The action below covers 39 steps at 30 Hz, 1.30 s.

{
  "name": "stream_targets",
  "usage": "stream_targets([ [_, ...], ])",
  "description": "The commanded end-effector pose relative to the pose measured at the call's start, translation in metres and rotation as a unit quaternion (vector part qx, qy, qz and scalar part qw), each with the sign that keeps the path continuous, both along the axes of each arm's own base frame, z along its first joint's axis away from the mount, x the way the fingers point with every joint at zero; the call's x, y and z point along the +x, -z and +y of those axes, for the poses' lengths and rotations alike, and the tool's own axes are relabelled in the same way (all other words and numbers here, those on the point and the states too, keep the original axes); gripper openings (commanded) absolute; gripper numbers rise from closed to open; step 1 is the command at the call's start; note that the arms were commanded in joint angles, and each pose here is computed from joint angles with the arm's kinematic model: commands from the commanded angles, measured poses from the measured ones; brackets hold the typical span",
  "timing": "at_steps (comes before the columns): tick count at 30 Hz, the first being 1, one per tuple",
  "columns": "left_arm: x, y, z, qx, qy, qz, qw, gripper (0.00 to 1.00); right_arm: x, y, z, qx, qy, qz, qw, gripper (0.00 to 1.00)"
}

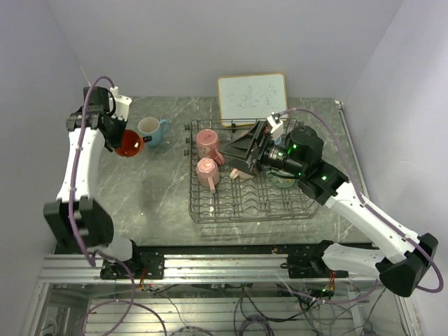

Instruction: Unload the cups from the dish rack

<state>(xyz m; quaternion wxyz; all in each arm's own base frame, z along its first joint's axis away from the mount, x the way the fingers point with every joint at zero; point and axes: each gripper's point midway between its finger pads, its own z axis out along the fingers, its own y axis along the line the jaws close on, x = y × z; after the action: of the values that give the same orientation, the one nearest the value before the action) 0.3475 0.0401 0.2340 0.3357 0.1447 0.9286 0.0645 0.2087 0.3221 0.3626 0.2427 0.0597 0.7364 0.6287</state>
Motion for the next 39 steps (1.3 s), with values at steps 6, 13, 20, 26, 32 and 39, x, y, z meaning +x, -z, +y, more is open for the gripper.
stream_targets([
  [6,0.022,0.061,0.060,-0.027,-0.130,0.106,0.985,0.07,0.005,0.057,-0.045,-0.165,0.069,0.011,0.984,1.00],
  [13,0.042,0.104,0.086,-0.049,-0.182,0.143,0.972,0.07,0.008,0.069,-0.055,-0.200,0.084,0.015,0.976,1.00],
  [20,0.050,0.136,0.104,-0.067,-0.235,0.149,0.958,0.07,0.017,0.082,-0.061,-0.236,0.096,0.010,0.967,1.00],
  [26,0.066,0.152,0.100,-0.095,-0.246,0.166,0.950,0.07,0.032,0.097,-0.069,-0.290,0.117,0.011,0.950,1.00],
  [32,0.085,0.165,0.103,-0.107,-0.245,0.178,0.947,0.08,0.046,0.120,-0.074,-0.345,0.123,-0.001,0.931,1.00],
  [39,0.107,0.165,0.107,-0.117,-0.246,0.165,0.948,0.17,0.060,0.156,-0.073,-0.414,0.103,-0.016,0.904,0.98],
])
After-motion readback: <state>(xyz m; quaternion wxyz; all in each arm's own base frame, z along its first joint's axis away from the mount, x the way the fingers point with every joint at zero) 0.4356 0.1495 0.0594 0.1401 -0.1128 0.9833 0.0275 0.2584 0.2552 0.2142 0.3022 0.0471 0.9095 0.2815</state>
